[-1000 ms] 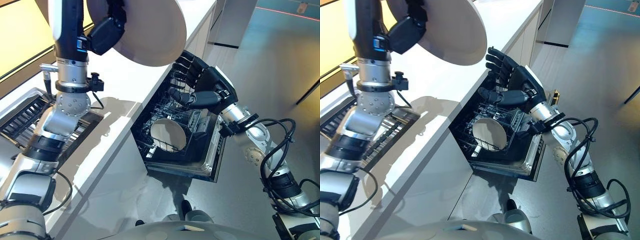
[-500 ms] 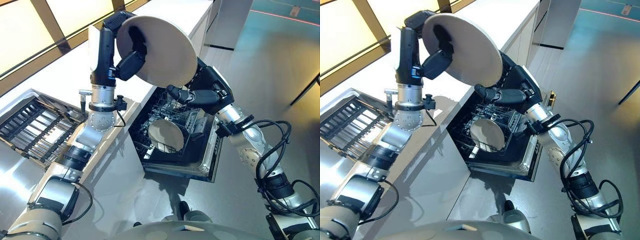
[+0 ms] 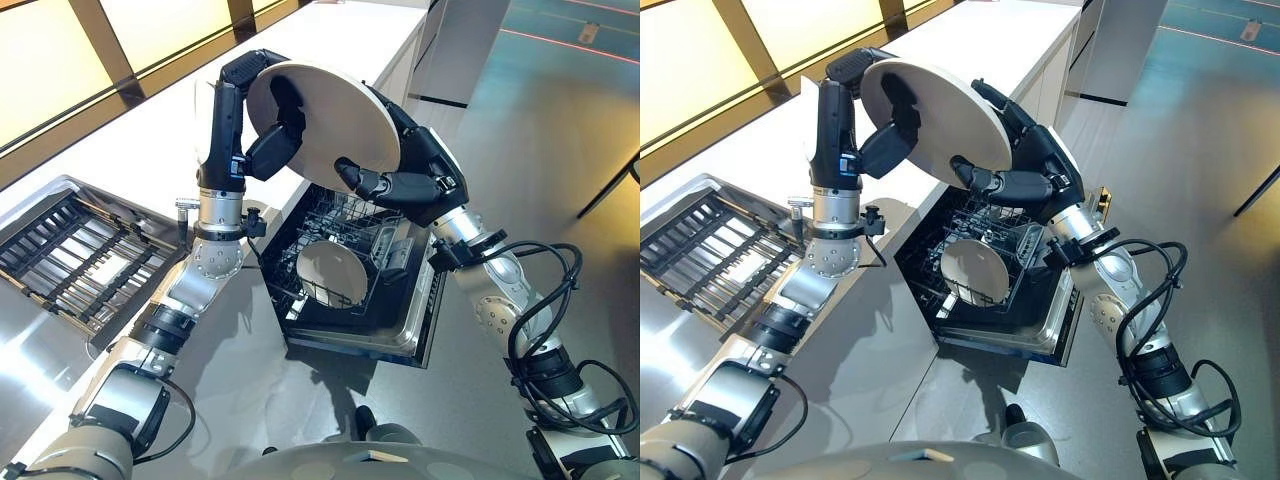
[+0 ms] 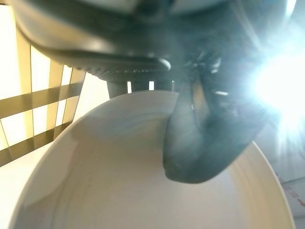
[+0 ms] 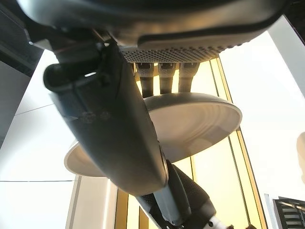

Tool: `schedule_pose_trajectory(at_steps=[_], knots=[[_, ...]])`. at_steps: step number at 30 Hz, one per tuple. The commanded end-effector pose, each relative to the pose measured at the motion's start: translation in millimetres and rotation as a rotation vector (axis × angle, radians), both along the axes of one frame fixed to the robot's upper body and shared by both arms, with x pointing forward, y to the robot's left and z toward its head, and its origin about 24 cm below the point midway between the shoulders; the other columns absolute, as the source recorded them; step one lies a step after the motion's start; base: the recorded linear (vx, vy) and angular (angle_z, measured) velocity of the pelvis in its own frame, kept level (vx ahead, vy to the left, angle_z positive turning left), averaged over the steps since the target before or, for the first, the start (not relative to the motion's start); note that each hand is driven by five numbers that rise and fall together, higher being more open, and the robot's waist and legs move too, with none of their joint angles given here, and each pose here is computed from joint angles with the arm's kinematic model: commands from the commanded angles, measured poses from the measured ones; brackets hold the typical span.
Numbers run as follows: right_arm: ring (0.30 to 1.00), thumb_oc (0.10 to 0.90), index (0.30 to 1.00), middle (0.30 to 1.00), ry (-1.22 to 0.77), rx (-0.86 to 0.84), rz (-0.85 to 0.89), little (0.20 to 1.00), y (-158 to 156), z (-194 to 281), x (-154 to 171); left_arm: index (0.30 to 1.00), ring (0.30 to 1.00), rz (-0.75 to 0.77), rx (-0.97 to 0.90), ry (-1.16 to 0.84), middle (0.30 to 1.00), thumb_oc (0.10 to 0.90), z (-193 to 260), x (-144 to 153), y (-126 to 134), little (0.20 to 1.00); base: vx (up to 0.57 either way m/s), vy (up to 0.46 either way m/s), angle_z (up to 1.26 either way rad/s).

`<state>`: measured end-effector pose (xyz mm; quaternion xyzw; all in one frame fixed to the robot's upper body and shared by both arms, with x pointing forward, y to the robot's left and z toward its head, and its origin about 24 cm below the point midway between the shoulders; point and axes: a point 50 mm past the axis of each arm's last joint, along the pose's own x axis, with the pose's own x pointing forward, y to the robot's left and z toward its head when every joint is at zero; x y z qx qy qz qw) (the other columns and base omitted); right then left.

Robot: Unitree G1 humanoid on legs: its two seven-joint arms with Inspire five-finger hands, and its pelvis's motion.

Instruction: Pick up plates and place into dishwasher.

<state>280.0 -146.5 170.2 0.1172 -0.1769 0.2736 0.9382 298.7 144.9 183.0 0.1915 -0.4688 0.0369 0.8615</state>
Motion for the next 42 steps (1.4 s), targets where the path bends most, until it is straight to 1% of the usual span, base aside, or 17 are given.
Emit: schedule_pose_trajectory(at_steps=[1, 7, 8, 9, 10, 14, 20, 22, 24, 25, 26, 28, 31, 32, 35, 37, 42], knots=[[0.300, 0.100, 0.300, 0.300, -0.348, 0.172, 0.061, 0.200, 10.7, 69.0, -14.7, 0.300, 0.300, -0.050, -0.011, -0.118, 0.300, 0.100, 24.1, 2.1, -4.6, 0.200, 0.00, 0.000, 0.00], [0.300, 0.100, 0.300, 0.300, -0.357, 0.168, 0.054, 0.200, 7.7, 69.6, -15.1, 0.300, 0.300, -0.054, 0.005, -0.089, 0.300, 0.100, 23.5, 3.5, -2.2, 0.200, 0.00, -0.002, 0.00], [0.300, 0.100, 0.300, 0.300, -0.357, 0.166, 0.051, 0.200, 7.4, 69.4, -15.0, 0.429, 0.429, -0.064, 0.010, -0.063, 0.429, 0.251, 23.3, 4.9, -1.8, 0.351, 0.00, 0.000, 0.00], [0.300, 0.100, 0.300, 0.300, -0.357, 0.161, 0.047, 0.200, 6.5, 70.0, -15.0, 0.747, 0.747, -0.075, 0.013, -0.035, 0.747, 0.622, 22.9, 6.4, -0.7, 0.722, 0.00, 0.000, 0.00], [0.300, 0.100, 0.300, 0.300, -0.357, 0.158, 0.043, 0.200, 5.8, 70.0, -15.1, 0.900, 0.900, -0.080, 0.016, -0.030, 0.900, 0.800, 22.9, 6.4, -0.2, 0.900, 0.00, 0.000, 0.00], [0.300, 0.100, 0.300, 0.300, -0.361, 0.125, -0.012, 0.200, -1.2, 68.6, -13.5, 0.900, 0.900, -0.095, 0.081, 0.007, 0.900, 0.800, 27.5, 7.3, 4.6, 0.900, 0.00, 0.000, 0.00], [0.300, 0.100, 0.300, 0.300, -0.372, 0.038, -0.157, 0.200, -17.4, 66.2, -9.1, 0.900, 0.900, -0.168, 0.061, 0.273, 0.900, 0.800, 29.3, 17.1, 21.5, 0.900, 0.00, 0.000, 0.00], [0.300, 0.100, 0.300, 0.300, -0.370, 0.007, -0.226, 0.200, -27.2, 65.6, -7.5, 0.900, 0.900, -0.209, 0.027, 0.329, 0.900, 0.800, 30.6, 13.6, 25.5, 0.900, 0.00, 0.000, 0.00], [0.300, 0.100, 0.300, 0.300, -0.372, -0.046, -0.347, 0.200, -39.4, 62.1, -5.8, 0.900, 0.900, -0.264, 0.010, 0.330, 0.900, 0.800, 35.9, 2.4, 25.4, 0.900, 0.00, 0.000, 0.00], [0.300, 0.100, 0.300, 0.300, -0.373, -0.052, -0.354, 0.200, -39.8, 61.7, -5.7, 0.900, 0.900, -0.266, 0.010, 0.330, 0.900, 0.800, 36.0, 1.4, 25.3, 0.900, 0.00, -0.024, 0.07], [0.300, 0.100, 0.300, 0.300, -0.378, -0.102, -0.447, 0.200, -50.1, 58.6, -5.1, 0.900, 0.900, -0.290, 0.007, 0.313, 0.900, 0.800, 39.6, -9.3, 26.0, 0.900, 0.00, -0.025, 0.09], [0.300, 0.100, 0.300, 0.300, -0.386, -0.179, -0.570, 0.200, -62.2, 53.6, -5.1, 0.900, 0.900, -0.353, -0.029, 0.319, 0.900, 0.800, 38.3, -19.4, 27.6, 0.900, 0.00, -0.031, 0.08], [0.300, 0.100, 0.300, 0.300, -0.381, -0.259, -0.677, 0.200, -73.7, 47.4, -4.1, 0.900, 0.900, -0.445, -0.079, 0.343, 0.900, 0.800, 34.8, -28.3, 29.3, 0.900, 0.00, -0.022, 0.07], [0.300, 0.100, 0.300, 0.300, -0.375, -0.312, -0.750, 0.200, -80.7, 44.1, -2.1, 0.900, 0.900, -0.495, -0.097, 0.370, 0.900, 0.800, 30.7, -32.1, 28.8, 0.900, 0.01, -0.029, 0.08], [0.300, 0.100, 0.300, 0.300, -0.350, -0.416, -0.861, 0.200, -95.6, 36.4, 3.9, 0.900, 0.900, -0.616, -0.156, 0.444, 0.900, 0.800, 21.3, -38.4, 30.0, 0.900, 0.01, -0.028, 0.13], [0.300, 0.100, 0.300, 0.300, -0.340, -0.478, -0.912, 0.200, -101.5, 33.4, 7.0, 0.900, 0.900, -0.650, -0.166, 0.479, 0.900, 0.800, 15.7, -42.3, 33.1, 0.900, 0.02, -0.030, 0.24], [0.300, 0.100, 0.300, 0.300, -0.287, -0.666, -1.050, 0.200, -123.1, 27.6, 18.8, 0.900, 0.900, -0.751, -0.167, 0.653, 0.900, 0.800, -4.7, -49.5, 40.9, 0.900, 0.03, -0.030, 0.18]])
